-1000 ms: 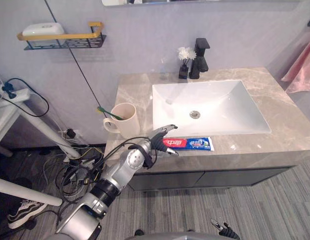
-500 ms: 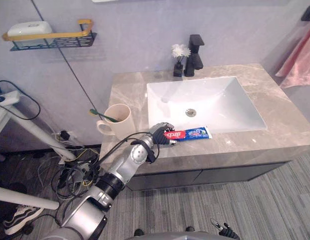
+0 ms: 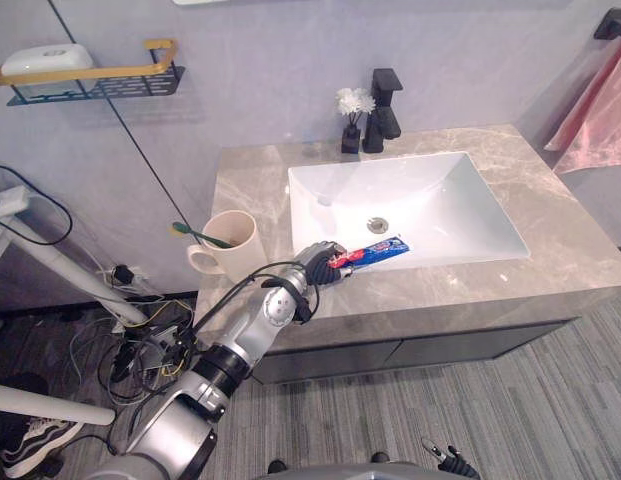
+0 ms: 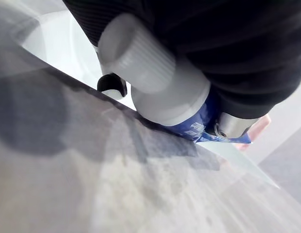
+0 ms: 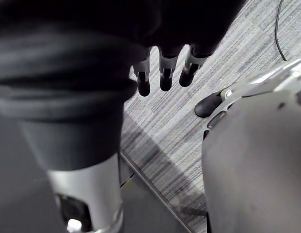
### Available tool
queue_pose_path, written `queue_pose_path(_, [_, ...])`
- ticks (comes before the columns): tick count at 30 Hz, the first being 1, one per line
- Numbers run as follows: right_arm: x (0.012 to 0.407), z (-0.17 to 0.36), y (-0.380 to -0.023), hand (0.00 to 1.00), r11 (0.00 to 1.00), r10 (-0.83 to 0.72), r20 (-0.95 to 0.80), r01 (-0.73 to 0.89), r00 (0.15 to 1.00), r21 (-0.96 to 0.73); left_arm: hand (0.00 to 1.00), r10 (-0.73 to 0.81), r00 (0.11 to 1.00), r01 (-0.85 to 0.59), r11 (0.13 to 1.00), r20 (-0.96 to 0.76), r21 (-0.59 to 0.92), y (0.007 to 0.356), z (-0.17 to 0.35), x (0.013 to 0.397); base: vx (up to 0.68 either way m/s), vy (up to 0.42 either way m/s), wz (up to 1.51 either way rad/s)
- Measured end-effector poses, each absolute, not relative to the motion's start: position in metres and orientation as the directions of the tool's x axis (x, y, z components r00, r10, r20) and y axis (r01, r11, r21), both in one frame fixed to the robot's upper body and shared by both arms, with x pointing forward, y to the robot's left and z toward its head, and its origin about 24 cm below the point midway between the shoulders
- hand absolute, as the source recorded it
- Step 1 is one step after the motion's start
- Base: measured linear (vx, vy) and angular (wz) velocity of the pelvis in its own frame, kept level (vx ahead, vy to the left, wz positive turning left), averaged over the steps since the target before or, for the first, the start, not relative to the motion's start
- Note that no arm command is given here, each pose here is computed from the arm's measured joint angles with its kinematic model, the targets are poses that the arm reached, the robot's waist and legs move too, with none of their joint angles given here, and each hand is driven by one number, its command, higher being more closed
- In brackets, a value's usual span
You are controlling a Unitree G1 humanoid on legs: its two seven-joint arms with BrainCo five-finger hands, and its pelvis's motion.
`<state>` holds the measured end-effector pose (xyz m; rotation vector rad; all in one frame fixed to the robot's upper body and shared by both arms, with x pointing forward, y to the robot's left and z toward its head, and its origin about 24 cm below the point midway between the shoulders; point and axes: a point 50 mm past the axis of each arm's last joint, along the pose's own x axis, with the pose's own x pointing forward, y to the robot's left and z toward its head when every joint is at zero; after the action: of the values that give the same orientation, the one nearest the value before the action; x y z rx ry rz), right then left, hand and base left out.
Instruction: Organize washtable
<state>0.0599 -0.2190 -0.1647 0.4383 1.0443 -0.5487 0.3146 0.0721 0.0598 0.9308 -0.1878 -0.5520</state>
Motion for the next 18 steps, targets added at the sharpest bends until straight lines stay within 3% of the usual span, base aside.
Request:
queue_pose_path(6, [0.059, -0.165, -0.22, 0.0, 0.773, -0.227, -0.895, 0.63, 0.385, 0.075, 1.0, -0.548, 0.835, 0.336, 0.435, -0.05, 0.835, 0.068, 0.067, 0.311, 0.0, 0.0, 0.0])
queue_pose_path(10, [0.059, -0.164, -0.222, 0.0, 0.705, -0.25, -0.89, 0.702, 0.38, 0.102, 1.0, -0.596, 0.803, 0.335, 0.419, -0.023, 0.844, 0.059, 0.072, 0.3, -0.01, 0.006, -0.06])
queue_pose_path(18, [0.088, -0.116, -0.271, 0.0, 0.471, -0.558, -0.638, 0.836, 0.53, 0.281, 1.0, -0.673, 0.706, 0.258, 0.534, 0.22, 0.805, 0.017, 0.112, 0.276, -0.02, 0.031, -0.34])
